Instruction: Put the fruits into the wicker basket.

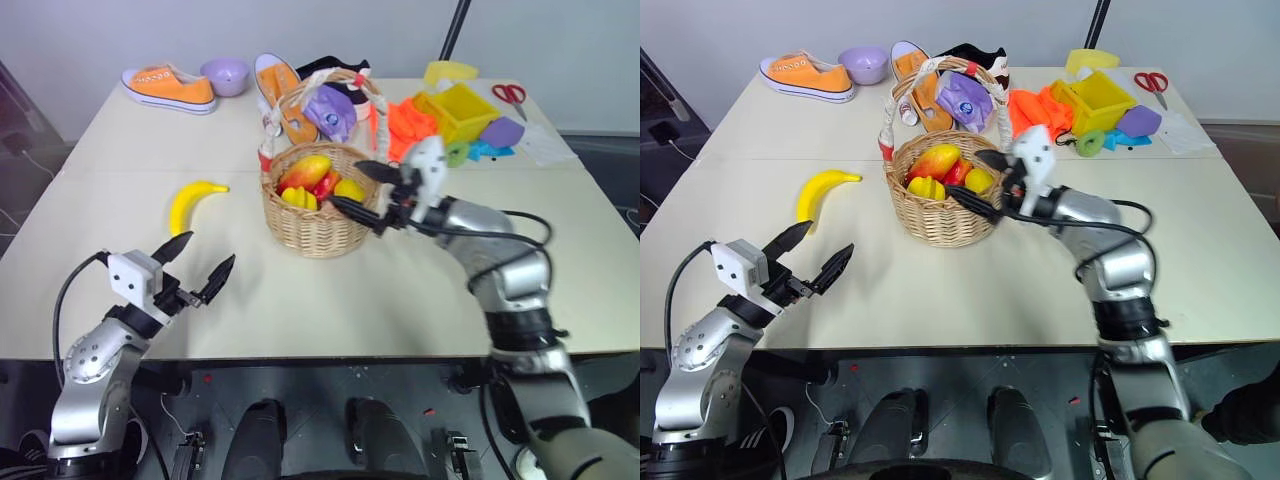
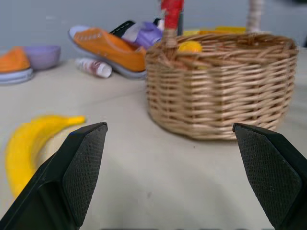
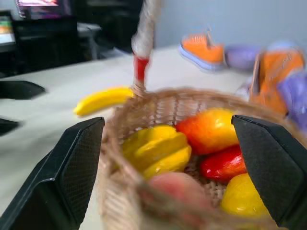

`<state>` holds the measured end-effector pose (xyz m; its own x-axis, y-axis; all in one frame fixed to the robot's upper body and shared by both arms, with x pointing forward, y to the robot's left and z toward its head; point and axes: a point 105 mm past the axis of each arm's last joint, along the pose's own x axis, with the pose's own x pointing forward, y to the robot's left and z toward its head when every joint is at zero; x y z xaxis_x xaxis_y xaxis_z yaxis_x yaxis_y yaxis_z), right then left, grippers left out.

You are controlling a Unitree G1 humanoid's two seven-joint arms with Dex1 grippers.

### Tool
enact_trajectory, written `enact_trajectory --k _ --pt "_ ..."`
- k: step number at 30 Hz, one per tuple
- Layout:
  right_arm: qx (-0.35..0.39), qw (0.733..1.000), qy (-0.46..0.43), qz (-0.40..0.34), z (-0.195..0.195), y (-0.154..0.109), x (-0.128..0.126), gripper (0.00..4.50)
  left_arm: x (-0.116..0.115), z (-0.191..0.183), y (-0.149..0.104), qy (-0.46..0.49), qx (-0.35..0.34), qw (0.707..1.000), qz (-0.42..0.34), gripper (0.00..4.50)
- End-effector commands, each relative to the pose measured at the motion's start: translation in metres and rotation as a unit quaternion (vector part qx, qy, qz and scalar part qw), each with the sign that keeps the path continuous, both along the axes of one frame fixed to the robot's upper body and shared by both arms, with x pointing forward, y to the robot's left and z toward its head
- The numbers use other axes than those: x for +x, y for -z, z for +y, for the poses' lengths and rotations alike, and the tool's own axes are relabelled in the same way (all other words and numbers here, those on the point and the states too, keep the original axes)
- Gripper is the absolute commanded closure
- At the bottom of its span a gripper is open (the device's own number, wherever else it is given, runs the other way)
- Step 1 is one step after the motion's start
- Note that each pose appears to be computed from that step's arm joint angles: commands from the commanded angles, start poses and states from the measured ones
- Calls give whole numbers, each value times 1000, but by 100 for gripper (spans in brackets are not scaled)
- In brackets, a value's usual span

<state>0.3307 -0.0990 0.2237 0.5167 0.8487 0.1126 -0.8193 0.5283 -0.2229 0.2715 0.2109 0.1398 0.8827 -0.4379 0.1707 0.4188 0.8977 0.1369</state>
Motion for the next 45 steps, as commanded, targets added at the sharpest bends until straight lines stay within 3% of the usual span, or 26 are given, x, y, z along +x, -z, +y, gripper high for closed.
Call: enact_trajectory --k 1,6,9,13,21,30,33,41,45 --pt "6 999 -39 -33 -4 -1 -38 8 0 27 -18 -90 22 995 -45 0" --pt "-40 998 -9 -39 -18 45 -63 8 9 59 -5 -210 41 977 -20 0" --pt "-36 997 31 -59 -27 51 -62 8 10 76 -5 -271 8 962 -17 0" --pt "-39 996 49 -60 -29 60 -59 8 15 82 -1 -296 27 955 -2 0" --pt "-52 996 12 -78 -14 55 -56 8 54 90 -18 -290 -25 954 67 0" --pt "-62 995 -28 -77 -11 56 -62 8 101 81 -23 -221 -3 955 197 0" --pt "-59 995 -31 -78 -11 55 -64 8 116 79 -28 -205 -52 954 214 0" --pt "-59 995 -21 -76 -5 52 -66 8 125 74 7 -177 -26 942 283 0" --pt "-66 995 -14 -73 -6 53 -64 8 131 79 11 -197 -14 940 279 0"
